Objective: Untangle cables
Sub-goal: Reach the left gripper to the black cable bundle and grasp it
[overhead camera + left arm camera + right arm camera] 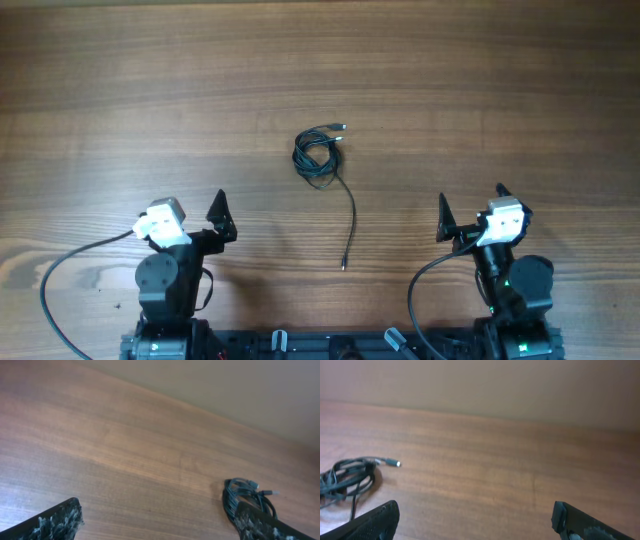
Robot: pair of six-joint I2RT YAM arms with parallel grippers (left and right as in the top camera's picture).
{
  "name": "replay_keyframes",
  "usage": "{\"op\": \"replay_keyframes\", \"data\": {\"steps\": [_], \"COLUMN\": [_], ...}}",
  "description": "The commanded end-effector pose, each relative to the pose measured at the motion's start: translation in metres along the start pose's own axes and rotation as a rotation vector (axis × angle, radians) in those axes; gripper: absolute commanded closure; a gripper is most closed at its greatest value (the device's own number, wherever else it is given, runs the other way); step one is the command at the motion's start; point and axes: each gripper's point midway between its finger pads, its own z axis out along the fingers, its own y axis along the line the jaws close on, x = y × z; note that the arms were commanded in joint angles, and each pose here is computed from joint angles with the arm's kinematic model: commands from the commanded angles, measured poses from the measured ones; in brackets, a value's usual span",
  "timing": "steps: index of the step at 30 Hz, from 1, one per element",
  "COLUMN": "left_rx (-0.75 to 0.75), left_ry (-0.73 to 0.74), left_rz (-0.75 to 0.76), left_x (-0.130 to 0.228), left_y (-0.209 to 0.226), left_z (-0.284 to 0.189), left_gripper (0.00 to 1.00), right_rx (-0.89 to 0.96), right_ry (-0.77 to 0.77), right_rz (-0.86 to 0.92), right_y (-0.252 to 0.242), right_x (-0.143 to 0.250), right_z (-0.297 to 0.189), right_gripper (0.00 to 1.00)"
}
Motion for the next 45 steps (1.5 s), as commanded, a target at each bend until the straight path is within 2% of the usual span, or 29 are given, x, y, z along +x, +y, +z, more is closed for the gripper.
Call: {"op": "replay_keyframes", "data": {"steps": [1,5,9,15,17,21,23,26,27,31,35,42,45], "left_rx": [-0.015,-0.024,-0.037,-0.095,-0.125,-0.125,-0.050,0.104,0.142,0.159,0.101,-0.003,-0.045], "left_ry": [0.028,0.148,0.286,0.648,0.725,0.730,0.698,0.627,0.562,0.473,0.499,0.623,0.663], "left_rz": [-0.029,-0.032,-0.039,-0.077,-0.083,-0.085,-0.106,-0.127,-0.130,-0.169,-0.132,0.021,0.074], "left_x": [-0.029,-0.040,-0.048,-0.036,-0.031,-0.029,-0.037,-0.055,-0.069,-0.087,-0.067,-0.003,0.019], "left_y": [-0.010,-0.019,-0.029,-0.038,-0.036,-0.036,-0.049,-0.077,-0.084,-0.092,-0.095,-0.115,-0.118], "left_z": [-0.002,0.007,0.017,0.021,0.018,0.022,0.029,0.041,0.050,0.070,0.090,0.123,0.135], "left_gripper": [0.00,0.00,0.00,0.00,0.00,0.00,0.00,0.00,0.00,0.01,0.01,0.02,0.06], "right_rx": [-0.018,-0.014,-0.007,-0.006,-0.003,-0.064,-0.148,-0.183,-0.187,-0.179,-0.179,-0.170,-0.171], "right_ry": [0.019,0.109,0.271,0.552,0.631,0.709,0.736,0.739,0.738,0.735,0.728,0.725,0.722], "right_rz": [0.064,0.180,0.193,0.199,0.200,0.224,0.258,0.272,0.273,0.270,0.270,0.293,0.293], "right_y": [0.002,0.002,0.002,0.004,0.003,0.015,0.030,0.036,0.037,0.035,0.035,0.035,0.035], "right_x": [-0.020,-0.027,-0.021,-0.024,-0.027,-0.033,-0.031,-0.031,-0.032,-0.032,-0.033,-0.034,-0.035], "right_z": [-0.001,0.004,0.009,0.022,0.025,0.033,0.032,0.032,0.032,0.033,0.034,0.035,0.035], "right_gripper": [0.00,0.00,0.00,0.00,0.00,0.00,0.00,0.00,0.00,0.00,0.00,0.00,0.00]}}
